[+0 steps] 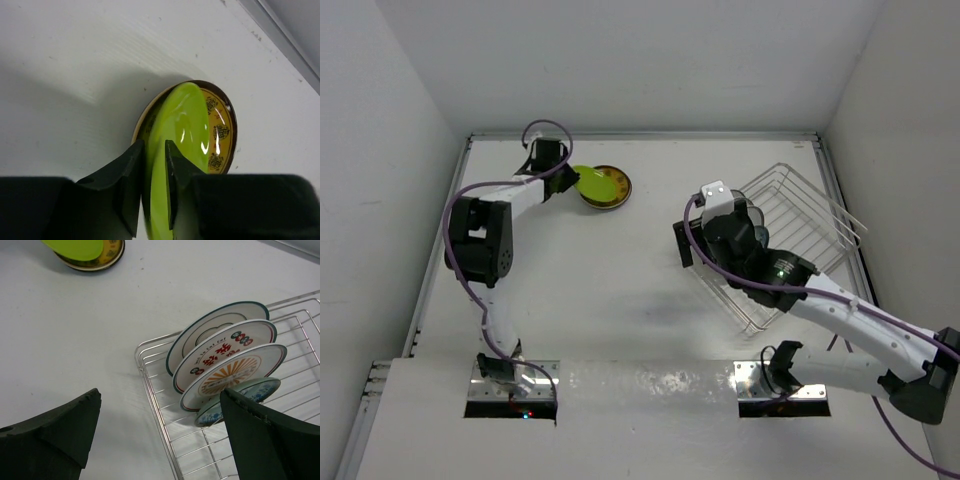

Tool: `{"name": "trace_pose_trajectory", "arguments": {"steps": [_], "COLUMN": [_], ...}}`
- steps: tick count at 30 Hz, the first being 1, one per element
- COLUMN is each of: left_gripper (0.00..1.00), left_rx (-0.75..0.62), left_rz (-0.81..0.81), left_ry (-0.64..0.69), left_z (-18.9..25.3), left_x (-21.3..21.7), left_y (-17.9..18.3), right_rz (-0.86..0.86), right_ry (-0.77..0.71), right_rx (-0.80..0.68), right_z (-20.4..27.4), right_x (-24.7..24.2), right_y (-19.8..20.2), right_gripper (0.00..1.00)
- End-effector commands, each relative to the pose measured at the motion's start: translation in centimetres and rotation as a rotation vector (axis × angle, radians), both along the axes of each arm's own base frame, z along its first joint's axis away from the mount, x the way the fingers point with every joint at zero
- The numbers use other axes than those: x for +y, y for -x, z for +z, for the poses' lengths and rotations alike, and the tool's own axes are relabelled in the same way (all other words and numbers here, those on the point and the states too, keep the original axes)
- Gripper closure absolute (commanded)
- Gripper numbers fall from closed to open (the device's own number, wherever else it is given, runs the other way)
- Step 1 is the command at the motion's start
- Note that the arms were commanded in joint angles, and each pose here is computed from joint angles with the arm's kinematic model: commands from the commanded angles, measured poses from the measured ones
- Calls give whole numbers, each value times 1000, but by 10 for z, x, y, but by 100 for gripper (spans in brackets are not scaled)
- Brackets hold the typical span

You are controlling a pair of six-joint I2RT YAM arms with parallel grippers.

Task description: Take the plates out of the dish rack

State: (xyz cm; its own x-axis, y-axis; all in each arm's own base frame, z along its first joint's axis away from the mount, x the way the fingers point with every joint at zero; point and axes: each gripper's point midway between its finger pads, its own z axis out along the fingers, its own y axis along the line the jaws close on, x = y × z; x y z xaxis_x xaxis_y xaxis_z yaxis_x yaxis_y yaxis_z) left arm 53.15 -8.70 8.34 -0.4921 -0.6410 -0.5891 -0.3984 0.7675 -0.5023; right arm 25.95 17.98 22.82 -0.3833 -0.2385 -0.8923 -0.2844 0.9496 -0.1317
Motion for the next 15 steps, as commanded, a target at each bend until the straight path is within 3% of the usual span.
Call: {"name": "trace_pose_trajectory", "arguments": {"steps": [1, 3, 4, 6, 9, 10, 11, 14, 15], "left_gripper": [78, 65, 47, 22, 7, 1, 0, 0, 0], "left_rx": [-185, -185, -175, -120, 2, -5, 77, 128, 83], "left_rz": [-69, -79, -86, -84, -136, -106, -104, -45, -23], "left_ry": [28, 43, 58, 76, 35, -9, -48, -106, -103], "left_z": [58, 57, 54, 40, 23, 37, 27, 35, 61], "left_x": [-16, -20, -23, -27, -44, -40, -40, -24, -19], "left_y": [-29, -28, -25, -19, -6, -13, 2, 23, 30], "right_rz": [-15, -43, -62, -125, -207, -258, -352, -553, -622], "right_ry": [-33, -44, -61, -113, -201, -210, -201, -196, -186], "right_rx": [16, 38, 56, 109, 182, 192, 167, 135, 152], "right_z": [-4, -14, -18, -31, -45, -48, -44, -35, -41], "right_x": [-1, -5, -10, -20, -23, -30, -40, -63, -70], "right_y": [-2, -3, -6, -16, -24, -27, -36, -41, -38], "right_gripper": [1, 1, 1, 1, 1, 1, 1, 1, 1]}}
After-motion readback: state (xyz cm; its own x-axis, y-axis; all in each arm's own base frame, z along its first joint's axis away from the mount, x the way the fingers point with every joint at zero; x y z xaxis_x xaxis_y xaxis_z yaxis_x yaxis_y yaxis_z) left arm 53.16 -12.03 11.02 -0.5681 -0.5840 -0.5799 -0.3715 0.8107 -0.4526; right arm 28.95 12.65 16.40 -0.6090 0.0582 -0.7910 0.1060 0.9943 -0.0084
